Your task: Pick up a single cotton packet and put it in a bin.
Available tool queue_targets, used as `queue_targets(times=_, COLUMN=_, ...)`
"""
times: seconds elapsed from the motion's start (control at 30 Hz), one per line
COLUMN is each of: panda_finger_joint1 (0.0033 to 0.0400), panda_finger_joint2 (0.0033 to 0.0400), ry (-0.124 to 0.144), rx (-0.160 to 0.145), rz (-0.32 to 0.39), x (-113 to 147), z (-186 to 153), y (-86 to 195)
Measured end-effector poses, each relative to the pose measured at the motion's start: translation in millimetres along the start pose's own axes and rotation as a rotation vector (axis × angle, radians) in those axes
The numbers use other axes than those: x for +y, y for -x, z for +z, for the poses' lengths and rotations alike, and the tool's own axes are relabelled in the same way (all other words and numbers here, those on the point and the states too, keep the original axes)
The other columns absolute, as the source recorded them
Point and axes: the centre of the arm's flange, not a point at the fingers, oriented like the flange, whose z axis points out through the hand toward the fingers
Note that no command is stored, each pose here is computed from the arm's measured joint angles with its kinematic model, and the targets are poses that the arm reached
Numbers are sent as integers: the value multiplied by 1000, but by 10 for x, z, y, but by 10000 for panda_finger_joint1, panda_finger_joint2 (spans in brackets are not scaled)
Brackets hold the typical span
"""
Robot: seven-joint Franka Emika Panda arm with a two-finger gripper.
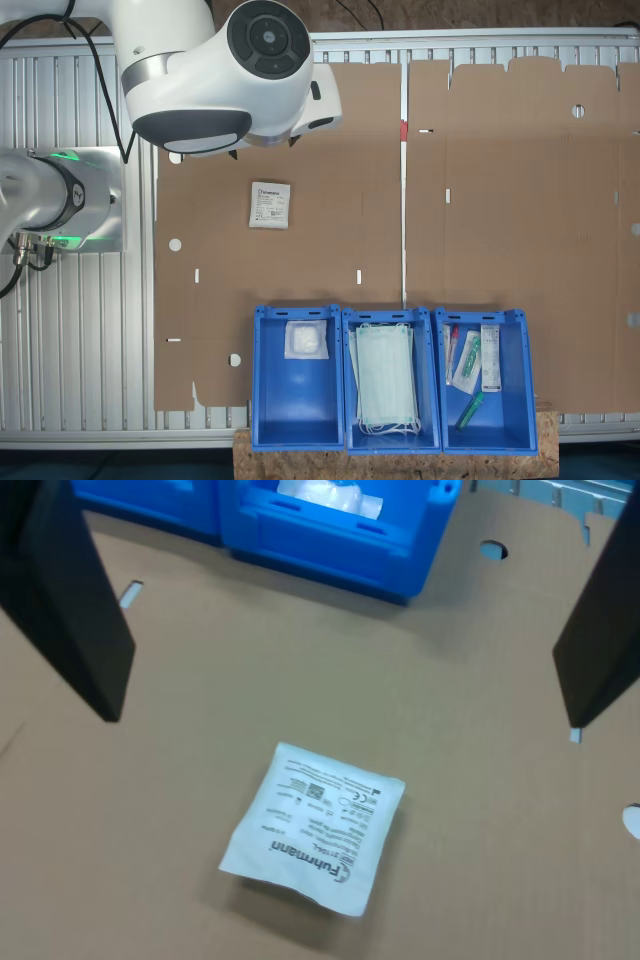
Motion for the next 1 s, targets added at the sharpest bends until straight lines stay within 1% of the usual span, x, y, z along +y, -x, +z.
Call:
queue_targets(times=0.07, panda_finger_joint1=400, panda_finger_joint2=400, ry=-7, rx=-4, rz=3, x=-37, z=106, y=47)
queue_targets(times=0.1, panda_finger_joint1=400, panda_finger_joint2=400, ry=-15, rx=-8, rz=5, x=-71, z=214, y=88)
queue_targets(times=0.2, panda_finger_joint1=400, panda_finger_joint2=400, ry=-23, rx=-11, rz=7, x=-122, z=364, y=141)
queue_targets(times=0.47, panda_finger_joint1=400, panda_finger_joint2=400, ry=-29, rx=-4, rz=10, x=-213, z=684, y=224)
queue_targets(times=0.63, panda_finger_joint1=400, panda_finger_joint2=400, ry=-27, rx=5, rz=9, x=-220, z=804, y=219)
queue_targets(times=1.0, panda_finger_joint1=400, panda_finger_joint2=400, ry=-16, rx=47, rz=14, x=-142, z=1156, y=139)
